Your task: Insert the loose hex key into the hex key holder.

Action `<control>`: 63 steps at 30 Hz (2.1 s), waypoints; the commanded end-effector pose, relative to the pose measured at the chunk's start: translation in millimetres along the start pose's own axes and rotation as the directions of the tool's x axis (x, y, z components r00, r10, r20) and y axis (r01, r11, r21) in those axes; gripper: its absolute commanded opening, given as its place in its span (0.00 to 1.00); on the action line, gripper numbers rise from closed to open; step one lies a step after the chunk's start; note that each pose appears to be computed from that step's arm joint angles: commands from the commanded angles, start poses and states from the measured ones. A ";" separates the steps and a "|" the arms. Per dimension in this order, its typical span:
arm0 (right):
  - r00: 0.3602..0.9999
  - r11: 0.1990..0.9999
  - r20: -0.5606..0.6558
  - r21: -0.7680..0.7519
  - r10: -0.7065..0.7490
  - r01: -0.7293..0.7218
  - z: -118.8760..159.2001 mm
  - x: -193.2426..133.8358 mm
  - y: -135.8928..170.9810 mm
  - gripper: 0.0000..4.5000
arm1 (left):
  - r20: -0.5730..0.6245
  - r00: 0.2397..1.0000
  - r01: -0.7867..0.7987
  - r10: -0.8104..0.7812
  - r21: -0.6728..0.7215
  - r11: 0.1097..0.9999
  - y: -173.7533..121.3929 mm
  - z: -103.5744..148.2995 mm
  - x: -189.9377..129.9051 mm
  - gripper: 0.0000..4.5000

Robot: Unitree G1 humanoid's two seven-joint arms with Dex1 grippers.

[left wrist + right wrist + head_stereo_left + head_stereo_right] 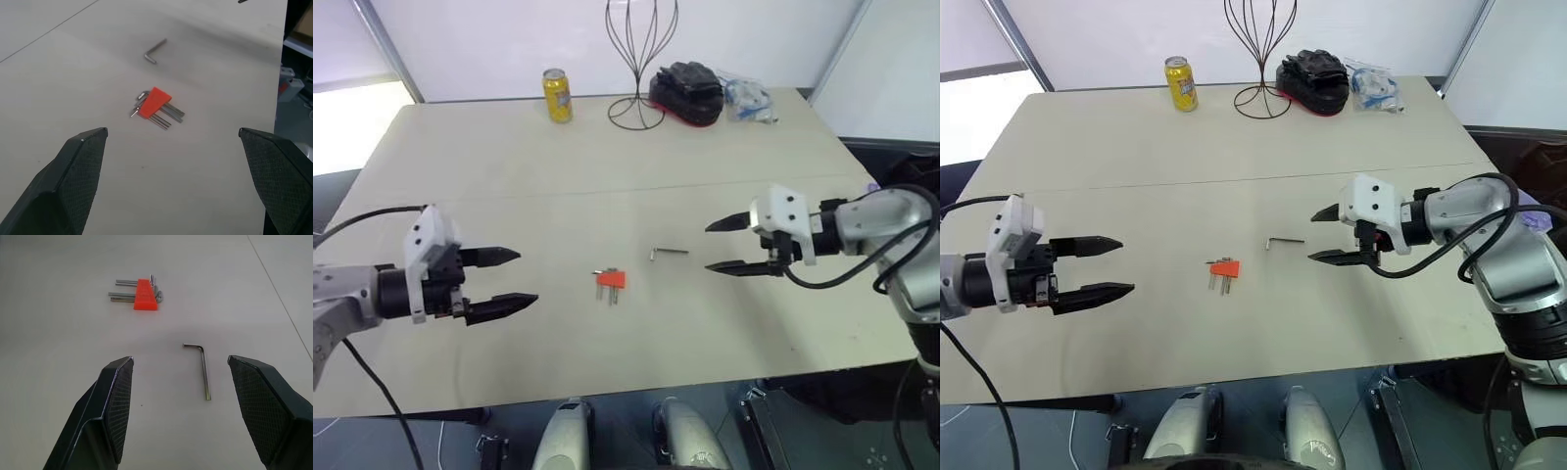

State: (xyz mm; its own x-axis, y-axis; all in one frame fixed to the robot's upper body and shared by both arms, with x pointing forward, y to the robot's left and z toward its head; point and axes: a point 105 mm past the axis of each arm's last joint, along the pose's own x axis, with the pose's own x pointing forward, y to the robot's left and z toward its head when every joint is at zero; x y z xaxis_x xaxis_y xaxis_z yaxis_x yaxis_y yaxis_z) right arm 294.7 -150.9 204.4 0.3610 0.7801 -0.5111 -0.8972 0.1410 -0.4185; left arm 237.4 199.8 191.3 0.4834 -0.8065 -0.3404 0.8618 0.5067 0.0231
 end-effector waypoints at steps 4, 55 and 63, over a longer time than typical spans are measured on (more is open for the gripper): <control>0.997 1.000 0.077 -0.019 -0.011 0.012 14.8 12.2 5.2 0.71 | 0.056 0.996 -0.071 0.070 0.020 0.997 4.3 6.0 1.2 1.00; 0.979 0.981 0.082 0.032 0.189 -0.192 -44.4 150.8 12.0 0.71 | -0.015 0.985 -0.173 0.173 0.002 0.985 -22.9 -24.7 0.3 1.00; 0.981 0.979 0.080 0.088 0.179 -0.186 -50.0 150.3 15.0 0.71 | -0.016 0.986 -0.165 0.165 0.011 0.986 -21.2 -24.0 3.7 1.00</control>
State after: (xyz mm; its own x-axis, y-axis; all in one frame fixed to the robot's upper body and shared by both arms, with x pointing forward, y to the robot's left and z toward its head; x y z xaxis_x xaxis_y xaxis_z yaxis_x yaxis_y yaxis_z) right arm 348.4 -59.1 87.3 0.1632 0.8447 -0.5098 -0.9645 0.0279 -0.2624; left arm 216.3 194.9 159.3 0.6129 -0.7038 -0.3593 0.7644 0.6432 0.0441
